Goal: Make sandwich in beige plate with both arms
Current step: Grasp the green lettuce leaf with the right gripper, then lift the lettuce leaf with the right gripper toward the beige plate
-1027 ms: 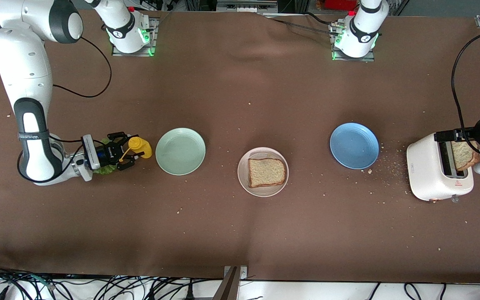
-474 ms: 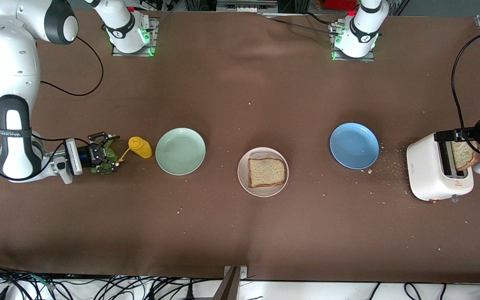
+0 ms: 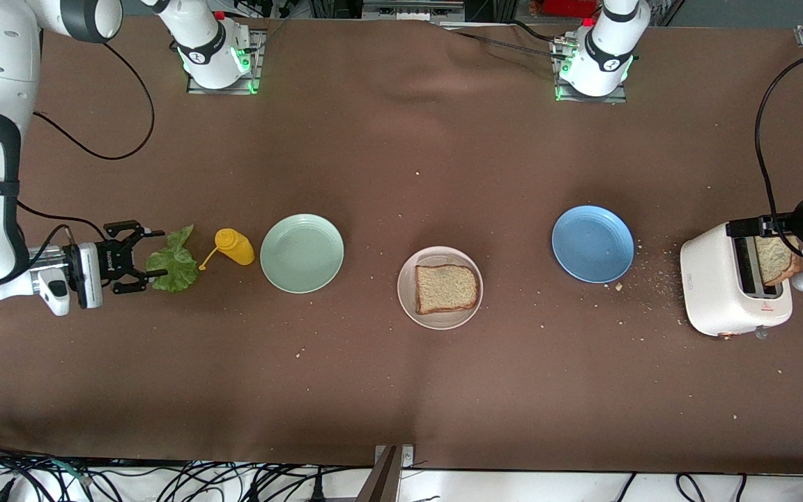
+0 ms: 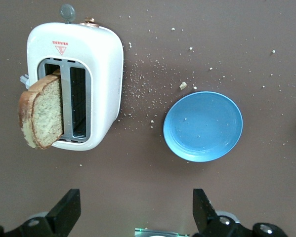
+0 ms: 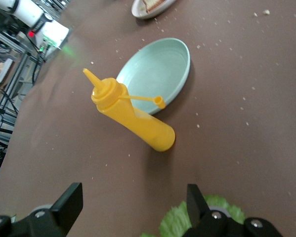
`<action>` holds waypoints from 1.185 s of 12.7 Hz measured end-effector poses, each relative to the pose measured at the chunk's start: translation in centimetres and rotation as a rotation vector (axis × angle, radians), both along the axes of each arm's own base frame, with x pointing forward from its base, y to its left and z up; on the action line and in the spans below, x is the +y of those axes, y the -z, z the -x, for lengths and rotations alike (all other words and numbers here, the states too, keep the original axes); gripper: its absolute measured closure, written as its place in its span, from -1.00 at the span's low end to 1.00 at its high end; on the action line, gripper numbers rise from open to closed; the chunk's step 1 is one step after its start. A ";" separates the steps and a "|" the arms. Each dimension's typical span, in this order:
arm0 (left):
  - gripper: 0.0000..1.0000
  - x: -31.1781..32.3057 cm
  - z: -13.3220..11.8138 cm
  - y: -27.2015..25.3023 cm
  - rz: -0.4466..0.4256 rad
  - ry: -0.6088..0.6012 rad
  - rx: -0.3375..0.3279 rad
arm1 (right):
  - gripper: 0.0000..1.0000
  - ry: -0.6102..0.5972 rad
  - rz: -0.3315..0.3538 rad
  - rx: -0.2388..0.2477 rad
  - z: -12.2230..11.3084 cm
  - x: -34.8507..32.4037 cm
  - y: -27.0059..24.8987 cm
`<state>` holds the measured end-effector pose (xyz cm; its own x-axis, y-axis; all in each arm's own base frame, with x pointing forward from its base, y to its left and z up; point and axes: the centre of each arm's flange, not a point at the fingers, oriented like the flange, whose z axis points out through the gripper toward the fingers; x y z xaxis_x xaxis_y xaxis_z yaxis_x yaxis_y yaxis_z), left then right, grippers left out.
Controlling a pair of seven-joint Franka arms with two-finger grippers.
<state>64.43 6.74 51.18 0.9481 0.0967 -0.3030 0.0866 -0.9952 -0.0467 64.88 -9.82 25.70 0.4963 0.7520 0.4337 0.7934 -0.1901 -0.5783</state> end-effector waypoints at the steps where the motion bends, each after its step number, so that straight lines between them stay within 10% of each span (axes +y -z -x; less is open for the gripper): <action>1: -1.00 0.0 0.0 0.0 0.000 0.000 0.000 | -0.85 0.036 0.102 0.041 -0.1 0.1 -1.5; 4: -1.00 0.0 0.0 0.0 0.000 0.001 0.000 | -0.83 0.187 0.407 0.143 -0.8 1.1 -3.3; 8: -1.00 0.0 0.0 0.0 0.000 0.001 0.000 | -0.82 0.315 0.710 0.159 -0.8 3.4 -1.0; 15: -1.00 -0.1 0.0 0.0 0.000 0.001 0.001 | -0.75 0.553 0.892 0.113 2.2 5.0 7.1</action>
